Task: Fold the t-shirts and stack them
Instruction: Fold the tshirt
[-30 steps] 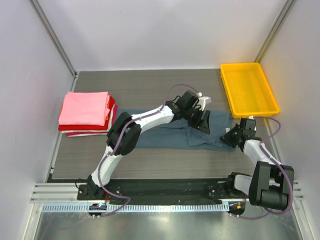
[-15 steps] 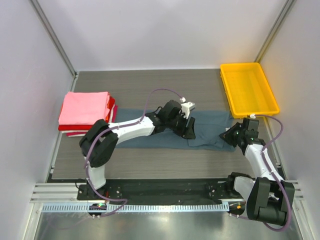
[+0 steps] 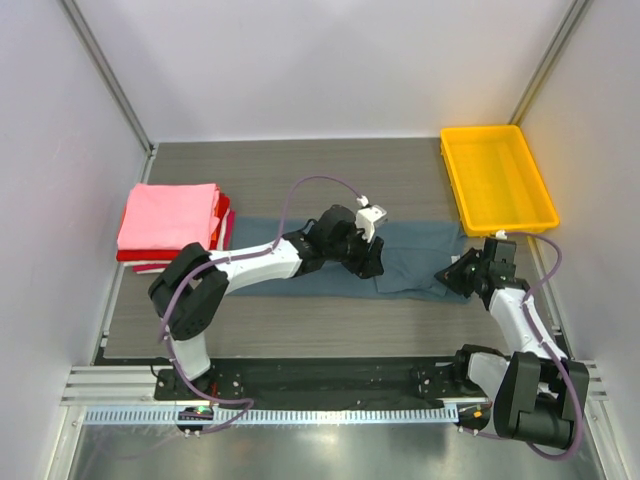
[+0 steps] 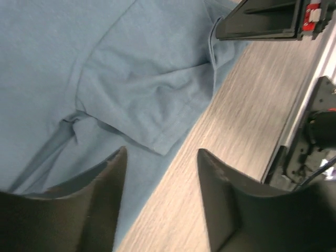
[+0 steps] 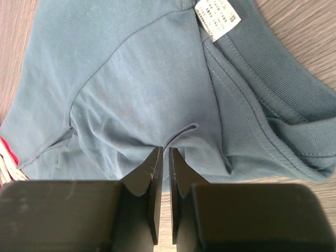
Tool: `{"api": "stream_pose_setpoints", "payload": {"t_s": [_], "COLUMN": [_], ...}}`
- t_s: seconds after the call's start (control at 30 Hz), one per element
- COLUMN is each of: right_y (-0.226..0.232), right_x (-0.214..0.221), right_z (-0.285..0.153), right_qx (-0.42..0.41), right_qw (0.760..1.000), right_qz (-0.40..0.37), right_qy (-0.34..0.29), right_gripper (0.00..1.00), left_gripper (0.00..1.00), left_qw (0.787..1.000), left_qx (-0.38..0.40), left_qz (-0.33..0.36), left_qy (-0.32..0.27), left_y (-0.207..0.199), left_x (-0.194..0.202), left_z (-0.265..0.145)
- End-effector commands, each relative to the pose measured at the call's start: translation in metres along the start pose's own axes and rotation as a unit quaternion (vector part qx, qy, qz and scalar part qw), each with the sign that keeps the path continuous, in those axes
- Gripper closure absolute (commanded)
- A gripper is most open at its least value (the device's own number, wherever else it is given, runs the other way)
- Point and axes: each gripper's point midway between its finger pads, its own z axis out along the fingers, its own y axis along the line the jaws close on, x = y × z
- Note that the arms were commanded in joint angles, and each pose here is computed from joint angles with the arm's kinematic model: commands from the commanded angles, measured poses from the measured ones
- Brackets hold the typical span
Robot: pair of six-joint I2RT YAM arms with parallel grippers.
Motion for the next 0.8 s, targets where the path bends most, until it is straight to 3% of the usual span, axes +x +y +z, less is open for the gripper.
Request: {"api": "stream_pose_setpoints", "payload": {"t_s": [0.0,0.2,0.37,0.5,0.6,0.77], "right_y": [0.002,-0.013,-0.018,-0.019,-0.019,-0.018], "right_x": [0.004,0.015,0.013,0.012,0.011,0.010], "right_z": [-0.004,0.008,0.021,0.028,0.029,0.030], "right_qx": [-0.014,0.006,0.020,0.026,0.026,0.023], "right_qw": [1.000,1.000,0.999,0.999,0.999,0.999], "right_qz": [-0.004,0.001,0.006,0.008,0.006,0.008], "right_qy": [0.001,0.020,0.033,0.044,0.043,0.044], "right_gripper": [0.86,0.98,0.99,0.99,0.99,0.99], "left_gripper": [0.50,0.53,0.58,0.55,0.57,0.71], "left_qw": [0.997,0.972,0.944,0.902,0.888,0.876], "left_qx": [0.001,-0.004,0.004,0.016,0.021,0.018], "left_qz": [0.072,0.230,0.322,0.423,0.450,0.473], "left_qy": [-0.028,-0.038,-0.067,-0.086,-0.096,-0.087], "left_y": [-0.001,-0.010,-0.011,-0.014,-0.017,-0.012], "left_x": [-0.018,-0.012,-0.011,0.000,0.005,0.011], "left_z": [-0.001,0.003,0.012,0.015,0.019,0.024]}}
